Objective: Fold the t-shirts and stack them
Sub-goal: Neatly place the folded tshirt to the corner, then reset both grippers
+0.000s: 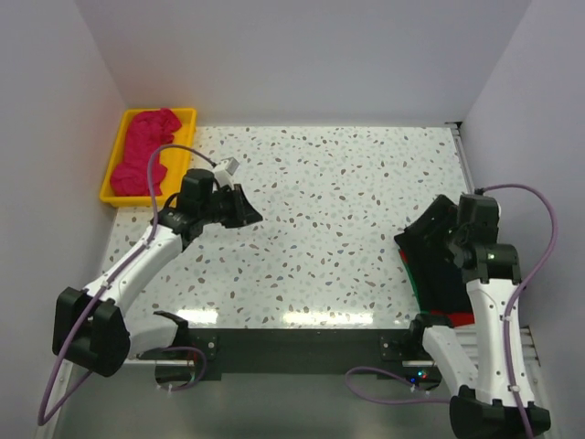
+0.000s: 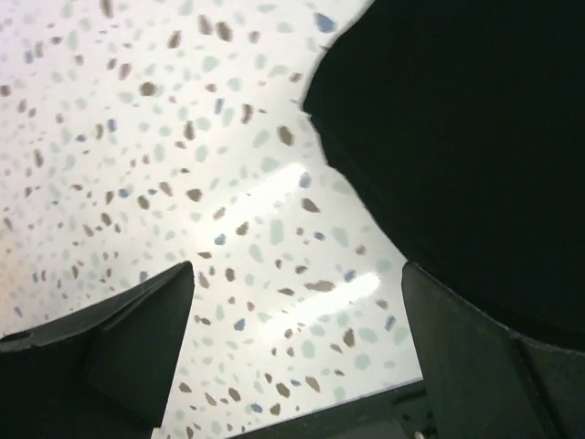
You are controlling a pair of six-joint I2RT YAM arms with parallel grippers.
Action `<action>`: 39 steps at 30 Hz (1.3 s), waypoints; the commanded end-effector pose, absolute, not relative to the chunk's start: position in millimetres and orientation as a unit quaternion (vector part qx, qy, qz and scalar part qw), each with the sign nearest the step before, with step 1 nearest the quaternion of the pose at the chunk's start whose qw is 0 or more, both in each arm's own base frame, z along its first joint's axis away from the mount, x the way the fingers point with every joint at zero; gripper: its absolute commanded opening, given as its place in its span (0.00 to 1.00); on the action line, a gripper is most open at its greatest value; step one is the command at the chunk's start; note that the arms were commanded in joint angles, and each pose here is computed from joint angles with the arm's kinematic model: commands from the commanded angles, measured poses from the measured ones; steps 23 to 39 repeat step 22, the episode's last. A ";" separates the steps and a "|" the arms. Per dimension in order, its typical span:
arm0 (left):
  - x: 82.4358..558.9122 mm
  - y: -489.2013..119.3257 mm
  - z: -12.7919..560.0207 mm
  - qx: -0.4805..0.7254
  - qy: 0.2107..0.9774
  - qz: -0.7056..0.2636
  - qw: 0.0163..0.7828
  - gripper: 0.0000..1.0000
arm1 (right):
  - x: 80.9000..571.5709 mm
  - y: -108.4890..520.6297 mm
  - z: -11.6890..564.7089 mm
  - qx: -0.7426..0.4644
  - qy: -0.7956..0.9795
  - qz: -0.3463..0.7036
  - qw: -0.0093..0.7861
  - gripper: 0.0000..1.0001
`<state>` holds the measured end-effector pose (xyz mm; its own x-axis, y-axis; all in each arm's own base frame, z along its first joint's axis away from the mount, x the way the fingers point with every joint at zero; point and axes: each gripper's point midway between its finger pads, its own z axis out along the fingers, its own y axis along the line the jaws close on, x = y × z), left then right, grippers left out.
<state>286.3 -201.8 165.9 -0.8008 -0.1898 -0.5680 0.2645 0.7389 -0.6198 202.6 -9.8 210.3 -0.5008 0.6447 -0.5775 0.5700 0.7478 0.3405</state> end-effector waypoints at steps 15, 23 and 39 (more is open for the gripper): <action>294.6 -174.5 181.7 0.025 0.875 -0.289 0.387 0.20 | 271.3 202.7 185.0 0.045 0.894 0.142 0.423 0.99; 290.2 -170.7 177.2 0.025 0.877 -0.283 0.389 0.21 | 271.0 186.4 198.2 0.060 0.869 0.142 0.470 0.99; 290.2 -170.7 177.2 0.025 0.877 -0.283 0.389 0.21 | 271.0 186.4 198.2 0.060 0.869 0.142 0.470 0.99</action>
